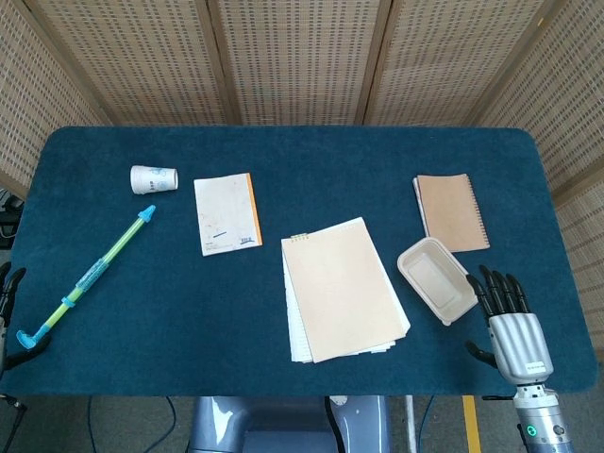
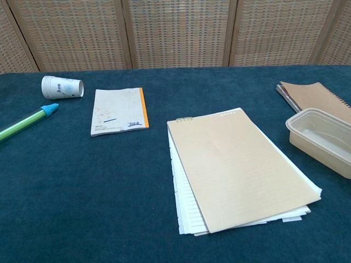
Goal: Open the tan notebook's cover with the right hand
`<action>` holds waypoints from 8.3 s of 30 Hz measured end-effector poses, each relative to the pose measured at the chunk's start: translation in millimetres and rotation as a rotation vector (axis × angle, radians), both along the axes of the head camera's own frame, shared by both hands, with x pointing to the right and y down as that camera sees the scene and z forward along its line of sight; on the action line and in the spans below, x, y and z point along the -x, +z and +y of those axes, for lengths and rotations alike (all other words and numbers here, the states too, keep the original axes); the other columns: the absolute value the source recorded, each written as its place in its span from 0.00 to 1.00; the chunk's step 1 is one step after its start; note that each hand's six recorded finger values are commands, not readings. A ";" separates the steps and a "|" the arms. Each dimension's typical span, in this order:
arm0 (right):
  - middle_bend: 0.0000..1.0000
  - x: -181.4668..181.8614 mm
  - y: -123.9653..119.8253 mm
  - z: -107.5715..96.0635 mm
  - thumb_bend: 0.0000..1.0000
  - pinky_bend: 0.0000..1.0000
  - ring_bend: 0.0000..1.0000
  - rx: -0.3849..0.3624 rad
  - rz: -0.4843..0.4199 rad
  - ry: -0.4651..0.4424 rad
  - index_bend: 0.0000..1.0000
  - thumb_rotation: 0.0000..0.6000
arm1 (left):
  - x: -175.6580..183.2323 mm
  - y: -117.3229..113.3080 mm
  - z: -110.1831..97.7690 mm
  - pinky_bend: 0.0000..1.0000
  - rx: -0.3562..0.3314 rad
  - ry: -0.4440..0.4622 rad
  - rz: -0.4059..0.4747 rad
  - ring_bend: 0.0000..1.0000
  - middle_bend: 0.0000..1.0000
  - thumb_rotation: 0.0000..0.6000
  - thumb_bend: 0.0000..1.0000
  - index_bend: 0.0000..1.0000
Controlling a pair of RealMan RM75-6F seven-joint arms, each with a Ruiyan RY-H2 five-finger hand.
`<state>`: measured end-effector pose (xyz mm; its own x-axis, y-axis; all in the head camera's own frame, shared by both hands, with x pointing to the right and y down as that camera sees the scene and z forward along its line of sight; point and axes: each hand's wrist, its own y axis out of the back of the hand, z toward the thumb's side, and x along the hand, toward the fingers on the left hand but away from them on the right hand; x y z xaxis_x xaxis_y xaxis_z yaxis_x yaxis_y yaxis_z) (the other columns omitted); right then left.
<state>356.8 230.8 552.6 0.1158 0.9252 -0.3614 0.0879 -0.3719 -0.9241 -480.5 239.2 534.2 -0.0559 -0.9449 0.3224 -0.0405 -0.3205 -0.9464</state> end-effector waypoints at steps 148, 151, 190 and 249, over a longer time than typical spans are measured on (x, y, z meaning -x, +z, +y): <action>0.00 154.7 148.2 -1.1 0.70 0.06 0.00 0.221 -0.162 -0.163 0.15 1.00 | -4.4 3.9 0.2 0.05 0.004 0.003 0.024 0.00 0.00 1.00 0.10 0.00; 0.00 160.7 147.6 -9.0 0.70 0.06 0.00 0.221 -0.161 -0.165 0.15 1.00 | -4.3 3.9 0.4 0.05 0.004 0.003 0.024 0.00 0.00 1.00 0.10 0.00; 0.55 159.7 117.4 16.1 0.85 0.58 0.49 0.173 -0.165 -0.339 0.62 1.00 | -4.4 4.1 -0.2 0.05 0.007 -0.001 0.035 0.00 0.00 1.00 0.10 0.00; 0.55 152.1 40.6 -93.9 0.85 0.59 0.50 -0.019 -0.117 -0.315 0.63 1.00 | 4.8 16.7 -6.6 0.05 0.028 -0.029 0.010 0.00 0.00 1.00 0.10 0.00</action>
